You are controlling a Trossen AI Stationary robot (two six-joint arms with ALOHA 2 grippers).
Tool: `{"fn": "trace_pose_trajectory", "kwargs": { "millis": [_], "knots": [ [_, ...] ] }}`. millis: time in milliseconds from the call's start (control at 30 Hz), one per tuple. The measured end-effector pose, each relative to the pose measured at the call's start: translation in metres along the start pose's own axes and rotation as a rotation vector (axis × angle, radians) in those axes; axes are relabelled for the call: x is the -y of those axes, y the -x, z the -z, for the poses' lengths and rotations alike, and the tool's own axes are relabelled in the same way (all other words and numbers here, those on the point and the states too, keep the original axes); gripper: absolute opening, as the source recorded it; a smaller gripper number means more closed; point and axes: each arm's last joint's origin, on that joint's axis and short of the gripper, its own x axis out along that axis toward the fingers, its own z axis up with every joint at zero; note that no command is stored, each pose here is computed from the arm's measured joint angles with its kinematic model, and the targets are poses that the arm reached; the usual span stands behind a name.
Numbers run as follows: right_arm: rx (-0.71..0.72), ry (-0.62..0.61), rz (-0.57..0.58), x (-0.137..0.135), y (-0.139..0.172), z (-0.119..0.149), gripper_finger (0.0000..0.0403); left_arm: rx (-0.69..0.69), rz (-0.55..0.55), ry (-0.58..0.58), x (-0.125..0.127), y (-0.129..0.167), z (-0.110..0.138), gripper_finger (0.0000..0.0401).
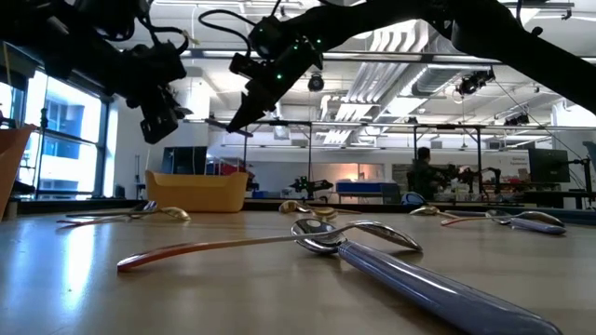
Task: Sort silverware by color (type)
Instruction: Put the purple spoon into the yellow bin
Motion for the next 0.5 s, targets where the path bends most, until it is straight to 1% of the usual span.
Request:
{"fn": "trace_pose_trajectory", "kwargs": {
  "millis": [67, 133, 233, 367, 433, 500],
  "knots": [
    [0.000, 0.002, 0.009, 0.000, 0.000, 0.000, 0.0046, -0.001, -0.004, -0.001, -0.001, -0.001, 0.000, 0.0027],
    [0.000, 0.000, 0.018, 0.002, 0.001, 0.000, 0.0046, -0.009, 0.002, -0.013, -0.001, -0.003, 0.002, 0.0010],
    [-0.007, -0.006, 0.034, 0.002, 0.001, 0.000, 0.0046, -0.006, 0.012, 0.004, -0.002, -0.007, 0.003, 0.0009],
    [-0.007, -0.045, 0.039, 0.004, 0.001, 0.001, 0.0049, -0.007, 0.020, 0.016, -0.004, -0.011, 0.004, 0.0005],
    [-0.005, -0.057, 0.042, 0.005, 0.001, 0.001, 0.0059, -0.006, 0.023, 0.020, -0.004, -0.013, 0.005, 0.0005],
    [-0.003, -0.058, 0.048, 0.006, 0.003, 0.000, 0.0077, -0.006, 0.024, 0.024, -0.005, -0.014, 0.005, 0.0004]
  ]
}}
